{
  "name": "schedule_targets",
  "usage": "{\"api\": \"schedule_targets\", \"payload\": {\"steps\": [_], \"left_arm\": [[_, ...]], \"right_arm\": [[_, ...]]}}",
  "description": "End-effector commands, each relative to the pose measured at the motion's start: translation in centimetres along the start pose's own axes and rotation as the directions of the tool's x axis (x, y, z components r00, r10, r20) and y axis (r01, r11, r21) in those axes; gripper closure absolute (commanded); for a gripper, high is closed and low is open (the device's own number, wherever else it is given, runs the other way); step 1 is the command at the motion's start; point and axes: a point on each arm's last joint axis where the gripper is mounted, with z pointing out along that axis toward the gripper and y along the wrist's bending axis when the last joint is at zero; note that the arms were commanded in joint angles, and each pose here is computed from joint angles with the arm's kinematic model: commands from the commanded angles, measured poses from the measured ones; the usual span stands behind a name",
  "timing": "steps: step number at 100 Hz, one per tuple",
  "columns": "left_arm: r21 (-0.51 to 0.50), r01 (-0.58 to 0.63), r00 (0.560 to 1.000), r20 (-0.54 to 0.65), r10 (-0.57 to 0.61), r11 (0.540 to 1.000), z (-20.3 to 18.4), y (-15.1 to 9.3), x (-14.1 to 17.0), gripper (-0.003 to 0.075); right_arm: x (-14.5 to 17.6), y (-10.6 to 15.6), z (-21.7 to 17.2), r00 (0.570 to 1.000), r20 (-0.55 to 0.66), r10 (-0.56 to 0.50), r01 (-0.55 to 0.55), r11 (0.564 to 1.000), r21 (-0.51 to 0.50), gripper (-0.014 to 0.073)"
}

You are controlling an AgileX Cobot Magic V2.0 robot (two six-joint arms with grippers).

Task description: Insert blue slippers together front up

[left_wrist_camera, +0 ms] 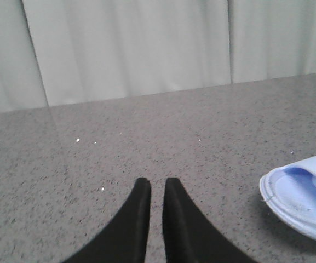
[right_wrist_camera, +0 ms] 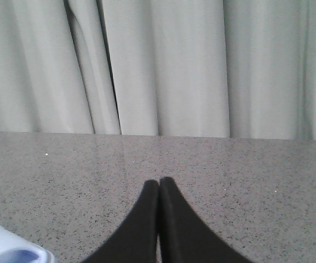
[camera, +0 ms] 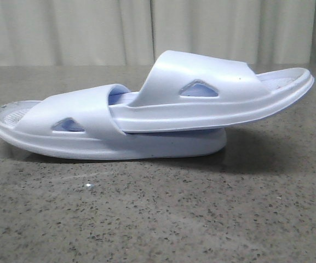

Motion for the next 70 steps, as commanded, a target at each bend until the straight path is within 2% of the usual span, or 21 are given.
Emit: {"api": "schedule_targets", "payload": {"steps": [1, 20, 38, 70], "left_arm": [[-0.053, 0.061, 0.995, 0.077, -0.056, 0.997, -0.2, 0.5, -0.3, 0.0704], [-0.072, 0.074, 0.982, 0.18, -0.06, 0.995, 0.0, 0.5, 2.0, 0.0704], [-0.074, 0.068, 0.988, 0.143, -0.057, 0.995, 0.0, 0.4, 3.8, 0.0704], [-0.077, 0.05, 0.982, 0.186, -0.035, 0.996, -0.5, 0.4, 3.6, 0.0704]], "right_arm": [[-1.6, -0.4, 0.0, 0.996, 0.09, -0.021, 0.017, 0.999, 0.044, 0.0702], [-1.6, -0.4, 0.0, 0.996, 0.09, -0.021, 0.017, 0.999, 0.044, 0.0702], [-1.6, -0.4, 0.0, 0.996, 0.09, -0.021, 0.017, 0.999, 0.044, 0.0702], [-1.6, -0.4, 0.0, 0.996, 0.09, -0.021, 0.017, 0.999, 0.044, 0.0702]]}}
